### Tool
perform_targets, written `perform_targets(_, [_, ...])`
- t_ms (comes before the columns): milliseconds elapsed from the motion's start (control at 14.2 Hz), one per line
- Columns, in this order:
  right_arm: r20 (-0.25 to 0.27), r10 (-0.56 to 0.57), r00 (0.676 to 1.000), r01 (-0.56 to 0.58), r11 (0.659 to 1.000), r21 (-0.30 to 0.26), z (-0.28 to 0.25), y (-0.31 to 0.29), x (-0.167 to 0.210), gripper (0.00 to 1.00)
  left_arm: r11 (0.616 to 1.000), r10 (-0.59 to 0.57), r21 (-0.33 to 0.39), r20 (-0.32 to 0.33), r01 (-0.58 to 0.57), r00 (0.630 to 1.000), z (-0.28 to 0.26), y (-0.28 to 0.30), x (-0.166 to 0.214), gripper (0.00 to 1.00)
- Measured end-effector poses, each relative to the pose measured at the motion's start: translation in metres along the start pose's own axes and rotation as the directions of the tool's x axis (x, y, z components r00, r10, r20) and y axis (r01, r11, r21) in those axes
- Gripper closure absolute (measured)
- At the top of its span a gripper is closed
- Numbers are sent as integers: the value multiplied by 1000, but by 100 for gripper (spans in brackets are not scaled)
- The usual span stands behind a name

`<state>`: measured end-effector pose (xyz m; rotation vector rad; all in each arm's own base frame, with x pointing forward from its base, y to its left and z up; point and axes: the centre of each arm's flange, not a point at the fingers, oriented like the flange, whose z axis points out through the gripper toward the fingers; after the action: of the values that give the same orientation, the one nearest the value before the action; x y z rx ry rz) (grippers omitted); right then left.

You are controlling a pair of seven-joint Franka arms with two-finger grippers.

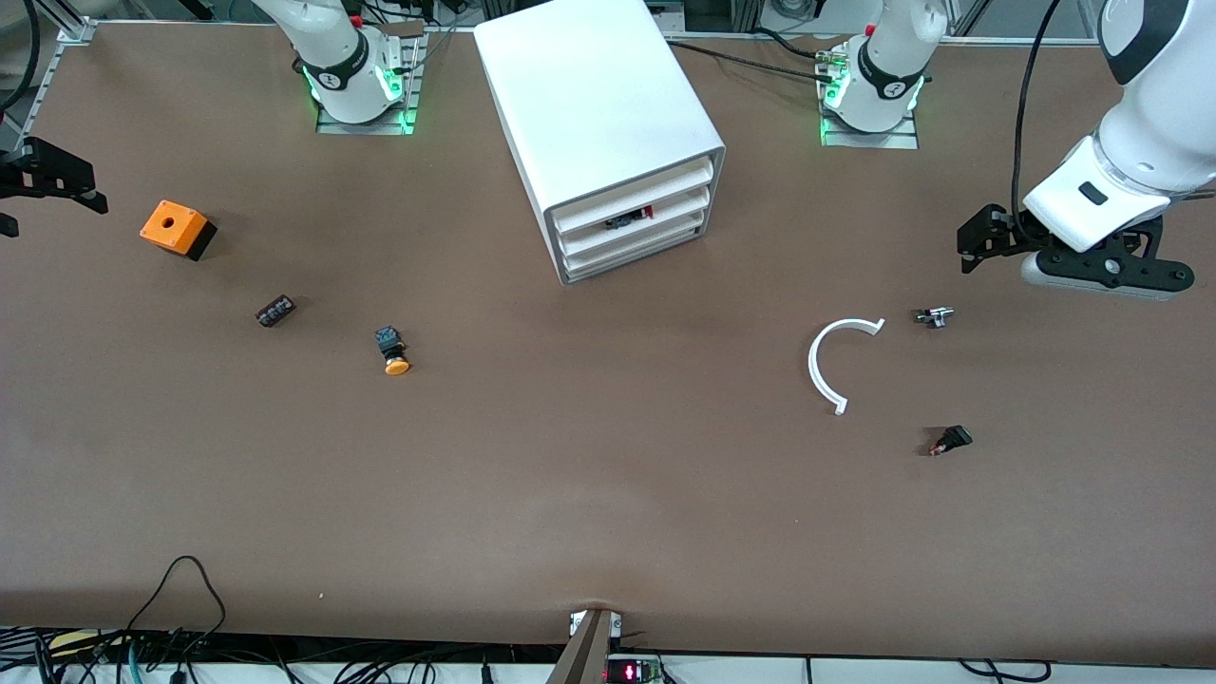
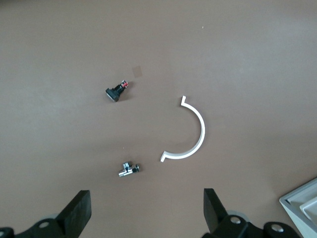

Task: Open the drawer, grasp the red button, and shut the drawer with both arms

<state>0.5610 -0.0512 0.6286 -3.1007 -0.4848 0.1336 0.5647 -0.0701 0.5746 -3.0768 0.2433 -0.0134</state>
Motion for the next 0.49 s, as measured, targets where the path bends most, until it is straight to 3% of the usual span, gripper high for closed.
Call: perform_targets(494, [41, -7, 999, 6, 1000, 16, 22, 1, 12, 0, 1000, -1, 0, 10, 1, 1000, -4, 0, -2, 0])
